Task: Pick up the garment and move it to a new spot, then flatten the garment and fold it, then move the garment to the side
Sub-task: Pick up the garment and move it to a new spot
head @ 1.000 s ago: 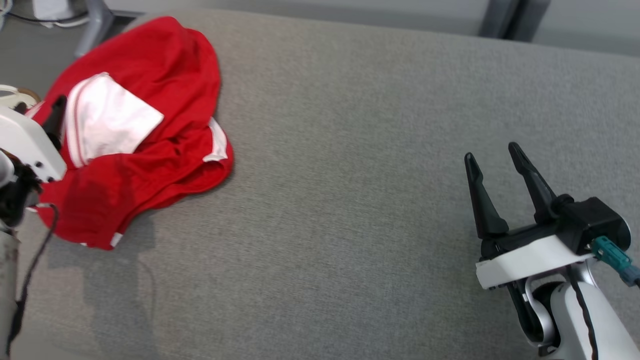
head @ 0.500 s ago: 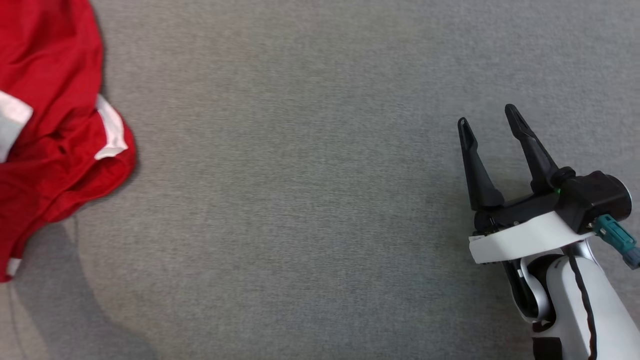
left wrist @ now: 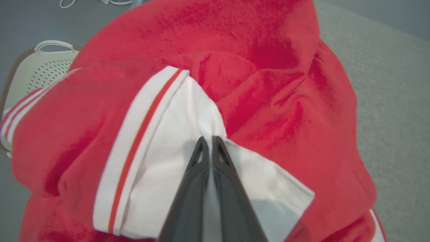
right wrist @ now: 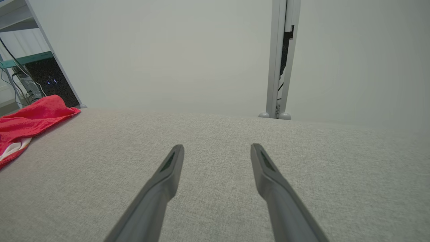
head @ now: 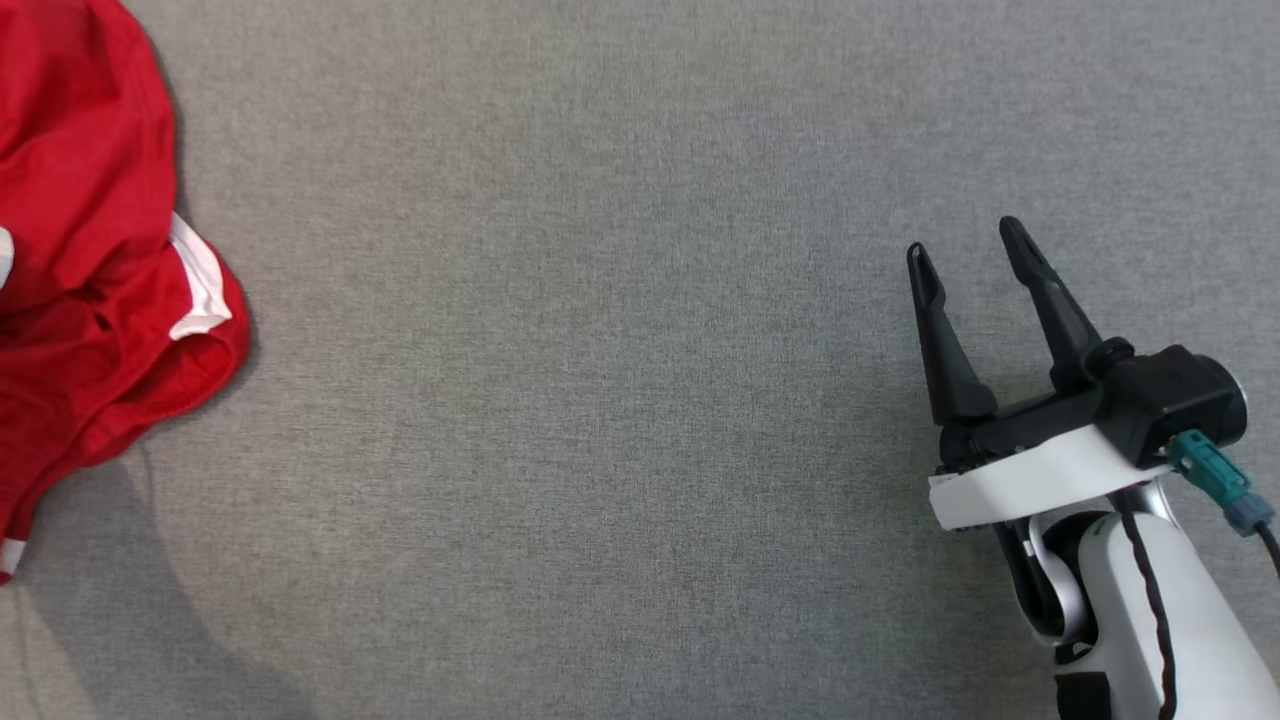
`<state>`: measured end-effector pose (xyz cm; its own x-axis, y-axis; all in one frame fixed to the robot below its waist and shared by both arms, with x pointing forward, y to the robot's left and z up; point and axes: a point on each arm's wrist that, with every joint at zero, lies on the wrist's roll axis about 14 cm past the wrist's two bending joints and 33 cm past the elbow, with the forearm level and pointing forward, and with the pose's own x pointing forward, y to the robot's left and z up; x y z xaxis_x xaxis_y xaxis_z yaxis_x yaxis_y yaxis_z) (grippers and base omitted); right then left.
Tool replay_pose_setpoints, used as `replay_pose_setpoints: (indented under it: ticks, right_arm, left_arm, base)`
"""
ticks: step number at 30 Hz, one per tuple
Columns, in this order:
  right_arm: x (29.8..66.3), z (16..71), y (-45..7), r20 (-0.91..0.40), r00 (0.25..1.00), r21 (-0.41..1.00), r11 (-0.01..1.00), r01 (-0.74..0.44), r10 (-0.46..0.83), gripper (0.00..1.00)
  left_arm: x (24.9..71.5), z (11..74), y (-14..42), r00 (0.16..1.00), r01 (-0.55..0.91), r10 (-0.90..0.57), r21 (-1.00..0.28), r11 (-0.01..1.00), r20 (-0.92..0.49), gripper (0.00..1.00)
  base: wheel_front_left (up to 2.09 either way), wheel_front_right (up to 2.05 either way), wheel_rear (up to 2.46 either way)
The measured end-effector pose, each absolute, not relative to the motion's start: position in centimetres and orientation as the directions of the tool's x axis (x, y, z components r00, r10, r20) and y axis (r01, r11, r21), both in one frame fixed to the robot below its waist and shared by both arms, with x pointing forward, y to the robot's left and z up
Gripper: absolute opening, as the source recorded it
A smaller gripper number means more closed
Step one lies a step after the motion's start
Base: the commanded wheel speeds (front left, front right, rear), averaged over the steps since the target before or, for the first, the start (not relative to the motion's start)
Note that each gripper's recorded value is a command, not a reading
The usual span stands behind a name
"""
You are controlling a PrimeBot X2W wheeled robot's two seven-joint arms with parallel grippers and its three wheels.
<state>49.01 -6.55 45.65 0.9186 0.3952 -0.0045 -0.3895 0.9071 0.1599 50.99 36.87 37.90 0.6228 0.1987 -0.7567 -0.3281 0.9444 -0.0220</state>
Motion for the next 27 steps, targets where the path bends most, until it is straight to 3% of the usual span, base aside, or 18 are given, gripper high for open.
replay_pose_setpoints:
  ticks: [10,17,27]
  right_arm:
    - [45.5,48.9,-6.5,0.043,0.920,0.175,0.904,-0.391,0.390,1.00]
    - [42.9,52.1,-7.3,0.109,0.925,0.171,0.910,-0.378,0.364,1.00]
    - [40.2,54.4,-10.4,0.166,0.947,0.162,0.939,-0.302,0.276,1.00]
  left_arm:
    - [51.3,46.7,35.7,0.789,-0.188,0.179,0.047,0.981,-0.588,0.00]
    - [51.9,55.5,32.4,0.908,-0.045,0.077,0.087,0.995,-0.413,0.00]
    - [52.3,63.4,22.2,0.949,0.228,-0.200,0.093,0.969,-0.244,0.00]
  base:
    - [0.00,0.00,0.00]
    - [0.00,0.00,0.00]
    - [0.00,0.00,0.00]
